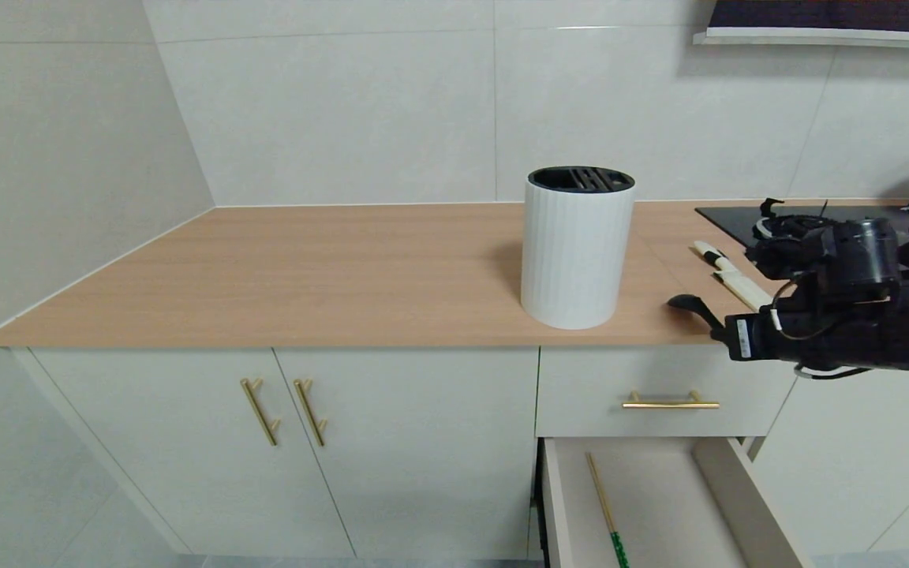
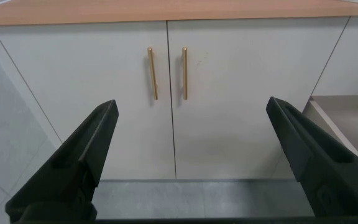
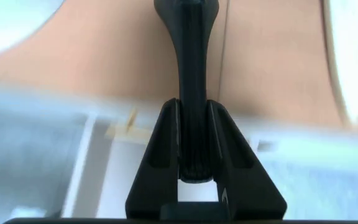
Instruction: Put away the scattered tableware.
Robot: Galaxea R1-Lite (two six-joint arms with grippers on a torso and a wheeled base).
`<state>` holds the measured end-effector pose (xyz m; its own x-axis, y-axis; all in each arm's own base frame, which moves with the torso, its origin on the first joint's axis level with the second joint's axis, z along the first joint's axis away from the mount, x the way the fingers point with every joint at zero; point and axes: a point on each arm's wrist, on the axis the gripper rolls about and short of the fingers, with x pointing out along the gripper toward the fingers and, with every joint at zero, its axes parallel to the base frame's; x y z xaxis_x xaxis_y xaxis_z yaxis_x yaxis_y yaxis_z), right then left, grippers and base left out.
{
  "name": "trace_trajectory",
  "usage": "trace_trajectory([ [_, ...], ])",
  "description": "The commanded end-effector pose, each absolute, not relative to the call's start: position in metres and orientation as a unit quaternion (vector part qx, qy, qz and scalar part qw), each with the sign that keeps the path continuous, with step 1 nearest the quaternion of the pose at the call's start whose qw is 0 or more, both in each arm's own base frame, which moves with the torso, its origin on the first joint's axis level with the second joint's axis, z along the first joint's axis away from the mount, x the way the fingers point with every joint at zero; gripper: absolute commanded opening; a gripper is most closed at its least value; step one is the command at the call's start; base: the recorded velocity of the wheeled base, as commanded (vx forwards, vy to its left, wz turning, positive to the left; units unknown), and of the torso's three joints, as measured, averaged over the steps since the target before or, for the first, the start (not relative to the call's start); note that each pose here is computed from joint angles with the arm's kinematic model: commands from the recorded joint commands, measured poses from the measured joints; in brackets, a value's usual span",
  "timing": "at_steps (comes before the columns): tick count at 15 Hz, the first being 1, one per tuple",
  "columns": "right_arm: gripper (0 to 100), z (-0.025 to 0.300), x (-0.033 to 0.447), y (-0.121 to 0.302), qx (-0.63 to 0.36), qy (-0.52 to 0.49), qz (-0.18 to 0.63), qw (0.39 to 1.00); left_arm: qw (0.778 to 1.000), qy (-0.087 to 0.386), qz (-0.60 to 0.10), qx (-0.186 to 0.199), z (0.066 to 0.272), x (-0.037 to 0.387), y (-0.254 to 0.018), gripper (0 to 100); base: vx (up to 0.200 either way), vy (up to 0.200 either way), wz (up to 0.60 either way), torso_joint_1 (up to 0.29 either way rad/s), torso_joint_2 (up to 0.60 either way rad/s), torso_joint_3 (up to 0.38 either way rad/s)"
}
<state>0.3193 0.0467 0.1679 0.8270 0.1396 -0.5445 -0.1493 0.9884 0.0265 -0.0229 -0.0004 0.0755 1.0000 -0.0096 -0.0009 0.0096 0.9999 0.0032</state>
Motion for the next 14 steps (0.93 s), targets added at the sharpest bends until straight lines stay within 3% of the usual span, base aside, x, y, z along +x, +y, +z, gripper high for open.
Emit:
trace_trajectory([
  [1, 0, 0.188, 0.261, 0.044, 0.015, 0.266, 0.13, 0.955, 1.0, 0.002, -0.005, 0.002, 0.075, -0.023, 0.0, 100, 0.0, 0.0, 0.0, 0.0, 0.0, 0.0],
  [6, 0, 0.179, 0.217, 0.041, 0.018, 0.276, 0.155, 0.949, 1.0, 0.002, -0.005, 0.002, 0.075, -0.023, 0.0, 100, 0.0, 0.0, 0.0, 0.0, 0.0, 0.0],
  [14, 0, 0.15, 0.207, 0.041, 0.008, 0.325, 0.193, 0.926, 1.0, 0.001, -0.005, 0.002, 0.076, -0.023, 0.0, 100, 0.0, 0.0, 0.0, -0.006, 0.01, 0.008],
])
